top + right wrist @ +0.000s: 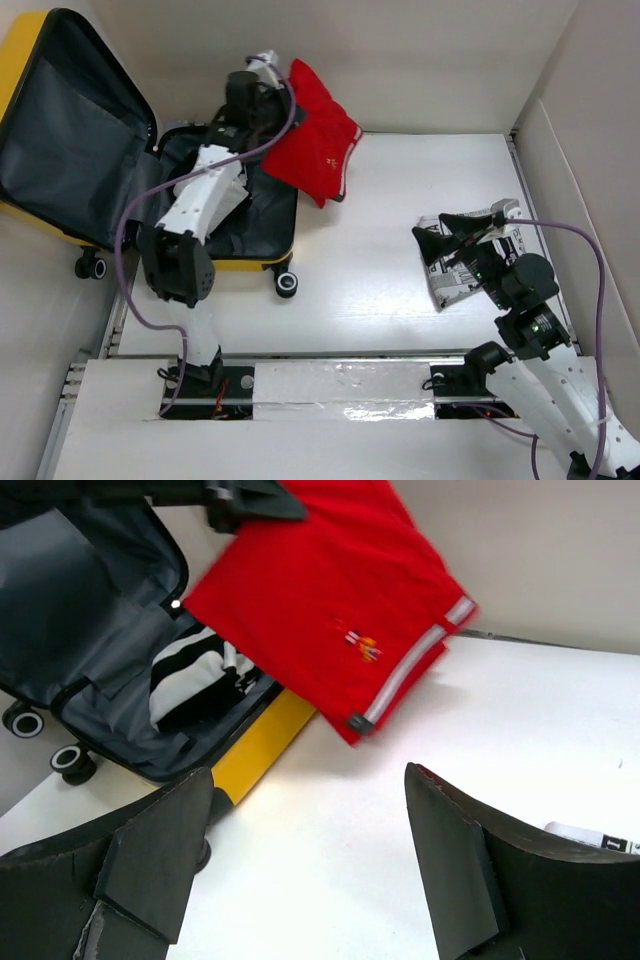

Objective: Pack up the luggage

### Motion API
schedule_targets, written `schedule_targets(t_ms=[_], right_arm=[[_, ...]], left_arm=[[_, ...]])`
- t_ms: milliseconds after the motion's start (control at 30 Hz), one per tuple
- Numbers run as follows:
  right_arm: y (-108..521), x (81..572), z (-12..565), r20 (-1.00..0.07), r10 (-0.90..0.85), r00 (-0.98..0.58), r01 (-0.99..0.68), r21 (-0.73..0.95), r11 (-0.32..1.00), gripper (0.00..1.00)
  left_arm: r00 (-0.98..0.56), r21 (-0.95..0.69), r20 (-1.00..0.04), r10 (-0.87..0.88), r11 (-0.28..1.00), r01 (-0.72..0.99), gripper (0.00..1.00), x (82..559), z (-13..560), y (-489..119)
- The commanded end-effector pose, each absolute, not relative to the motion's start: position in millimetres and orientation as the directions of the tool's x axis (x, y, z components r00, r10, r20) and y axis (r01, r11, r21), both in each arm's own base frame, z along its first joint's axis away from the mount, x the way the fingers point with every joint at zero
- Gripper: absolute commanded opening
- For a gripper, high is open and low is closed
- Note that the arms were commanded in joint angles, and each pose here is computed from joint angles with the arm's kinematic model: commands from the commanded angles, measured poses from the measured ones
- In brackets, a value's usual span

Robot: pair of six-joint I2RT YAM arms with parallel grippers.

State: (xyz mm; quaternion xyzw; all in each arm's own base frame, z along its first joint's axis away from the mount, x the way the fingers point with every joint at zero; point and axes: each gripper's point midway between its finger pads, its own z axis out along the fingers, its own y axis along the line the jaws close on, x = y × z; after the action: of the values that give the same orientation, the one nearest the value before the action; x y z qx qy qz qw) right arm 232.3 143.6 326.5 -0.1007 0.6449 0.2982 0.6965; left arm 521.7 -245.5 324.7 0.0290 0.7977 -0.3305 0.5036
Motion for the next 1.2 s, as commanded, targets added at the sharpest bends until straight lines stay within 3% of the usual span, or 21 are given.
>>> schedule_targets(t_ms=[0,200,467,700,800,833,900,933,1000,1100,1167], right_arm=[[144.9,229.5,338.0,-0.952,0.304,0.024,-0.564,0.238,0.791,0.83],[148.8,224.9,338.7,-0.956,0.293,0.022,-0.590,0.224,0.776,0.83],[146.1,221.7,341.0,-0.955,0.296,0.030,-0.587,0.222,0.779,0.83],[146.6,221.2,339.8,-0.957,0.290,0.029,-0.590,0.218,0.778,0.84],[146.9,222.7,336.4,-0.958,0.285,0.021,-0.586,0.219,0.780,0.84],[146.9,223.4,335.0,-0.959,0.284,0.019,-0.584,0.220,0.781,0.84],[148.0,226.2,333.5,-0.959,0.284,0.016,-0.583,0.222,0.782,0.84],[148.7,226.6,332.7,-0.960,0.281,0.013,-0.584,0.221,0.781,0.84],[150.4,228.9,330.0,-0.961,0.276,0.003,-0.585,0.222,0.780,0.84],[151.4,231.0,327.7,-0.962,0.272,-0.005,-0.583,0.224,0.781,0.81],[151.6,232.9,326.2,-0.963,0.270,-0.009,-0.579,0.226,0.783,0.72]], left_arm=[[-0.321,-0.475,-0.874,-0.365,0.783,0.402,0.00,505.1,394.7,-174.6],[-0.288,-0.531,-0.840,-0.459,0.805,0.264,0.00,497.2,369.9,-70.0],[-0.311,-0.536,-0.801,-0.511,0.844,-0.004,0.00,473.6,278.3,30.5],[-0.309,-0.413,-0.808,-0.502,0.856,-0.311,0.00,471.2,202.4,103.6],[-0.312,-0.374,-0.815,-0.489,0.854,-0.363,0.00,469.0,190.9,117.7],[-0.316,-0.368,-0.815,-0.486,0.855,-0.366,0.04,469.7,189.3,118.7],[-0.321,-0.383,-0.803,-0.502,0.848,-0.367,0.25,471.8,185.8,117.2],[-0.320,-0.387,-0.802,-0.505,0.847,-0.365,0.44,472.2,186.6,116.6],[-0.290,-0.387,-0.819,-0.495,0.850,-0.358,0.62,471.6,199.5,112.8],[-0.228,-0.396,-0.854,-0.468,0.868,-0.299,0.74,470.2,238.4,93.1],[-0.193,-0.426,-0.861,-0.471,0.874,-0.235,0.80,470.5,264.3,69.0]])
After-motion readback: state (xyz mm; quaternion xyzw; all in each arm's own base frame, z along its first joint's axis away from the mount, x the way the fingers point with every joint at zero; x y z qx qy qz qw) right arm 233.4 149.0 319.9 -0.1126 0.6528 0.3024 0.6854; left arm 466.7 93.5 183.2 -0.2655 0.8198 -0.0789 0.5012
